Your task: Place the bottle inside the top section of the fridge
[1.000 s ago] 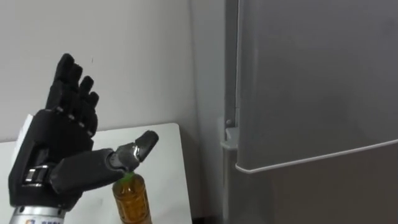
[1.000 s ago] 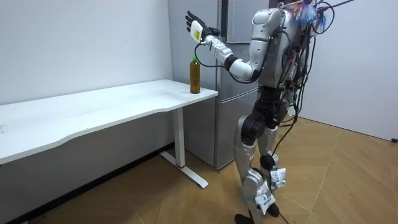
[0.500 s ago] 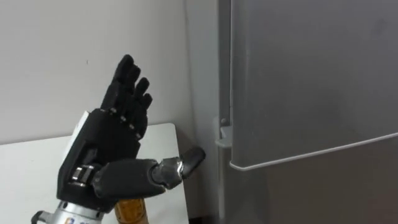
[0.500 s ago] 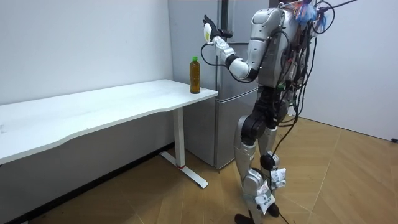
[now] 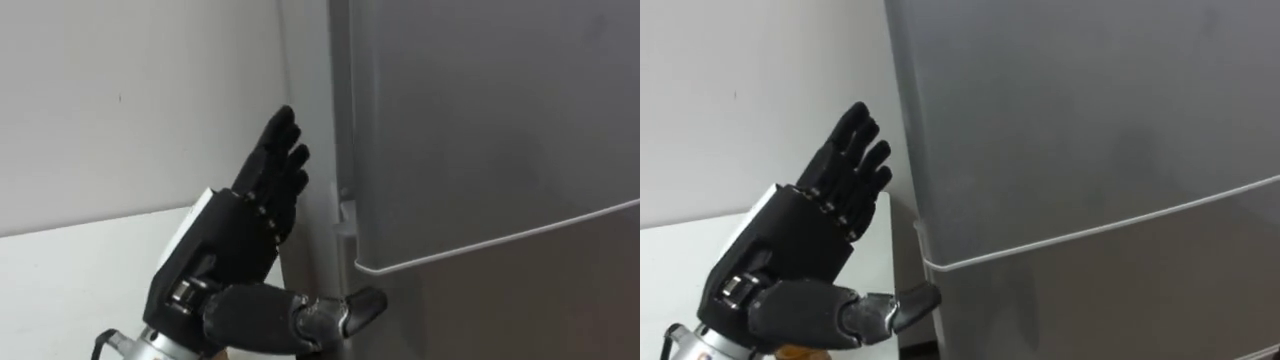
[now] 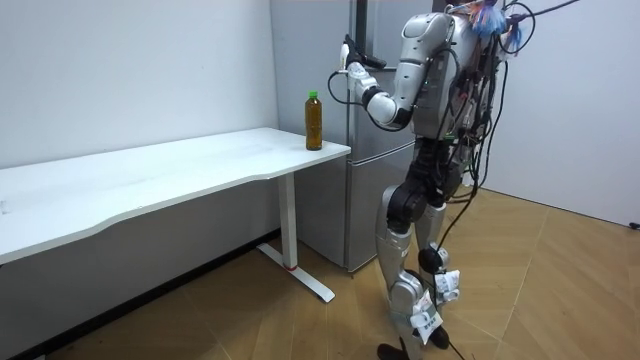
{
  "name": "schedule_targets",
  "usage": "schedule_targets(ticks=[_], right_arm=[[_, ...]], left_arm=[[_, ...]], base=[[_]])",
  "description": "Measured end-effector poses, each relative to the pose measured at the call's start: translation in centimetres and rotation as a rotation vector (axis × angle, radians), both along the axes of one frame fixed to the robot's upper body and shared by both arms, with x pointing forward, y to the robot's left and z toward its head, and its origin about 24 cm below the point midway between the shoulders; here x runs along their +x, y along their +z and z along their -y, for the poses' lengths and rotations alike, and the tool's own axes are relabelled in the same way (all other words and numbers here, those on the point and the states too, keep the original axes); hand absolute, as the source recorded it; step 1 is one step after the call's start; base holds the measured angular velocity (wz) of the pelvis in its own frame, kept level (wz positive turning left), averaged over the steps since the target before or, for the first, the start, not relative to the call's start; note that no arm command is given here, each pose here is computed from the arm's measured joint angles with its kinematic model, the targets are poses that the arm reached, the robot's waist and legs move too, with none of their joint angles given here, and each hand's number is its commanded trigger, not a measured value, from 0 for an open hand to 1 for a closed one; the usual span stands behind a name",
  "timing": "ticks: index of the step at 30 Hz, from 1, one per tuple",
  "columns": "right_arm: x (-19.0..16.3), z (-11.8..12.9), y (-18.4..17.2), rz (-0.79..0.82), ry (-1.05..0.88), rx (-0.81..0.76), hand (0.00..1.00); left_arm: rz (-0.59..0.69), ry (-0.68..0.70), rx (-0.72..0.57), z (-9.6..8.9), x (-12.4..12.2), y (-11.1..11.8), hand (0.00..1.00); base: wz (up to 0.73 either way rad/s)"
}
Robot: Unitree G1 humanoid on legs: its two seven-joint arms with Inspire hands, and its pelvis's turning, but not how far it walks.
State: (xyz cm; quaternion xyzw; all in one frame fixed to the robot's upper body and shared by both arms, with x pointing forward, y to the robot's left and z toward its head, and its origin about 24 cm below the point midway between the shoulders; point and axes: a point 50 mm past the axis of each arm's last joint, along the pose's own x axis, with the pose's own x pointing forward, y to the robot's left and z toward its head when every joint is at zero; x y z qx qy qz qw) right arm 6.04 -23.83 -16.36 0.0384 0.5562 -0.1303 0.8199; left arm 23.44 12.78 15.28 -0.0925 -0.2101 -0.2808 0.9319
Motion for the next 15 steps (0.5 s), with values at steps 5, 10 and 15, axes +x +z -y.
schedule_targets(ticks=[5,10,15], right_arm=[[0.3,-0.2,0.0,0.0,0.028,0.003,0.0],[0.4,-0.3,-0.1,-0.011,0.029,0.017,0.0],[0.8,-0.7,-0.1,-0.015,0.056,0.032,0.0]], left_arm=[[-0.003,-0.083,0.019,1.2,-0.3,-0.2,0.0],[-0.008,-0.129,0.019,1.8,-0.4,-0.4,0.0],[-0.013,-0.155,0.026,2.3,-0.6,-0.5,0.0]], base=[[0.0],[0.01],[0.0]])
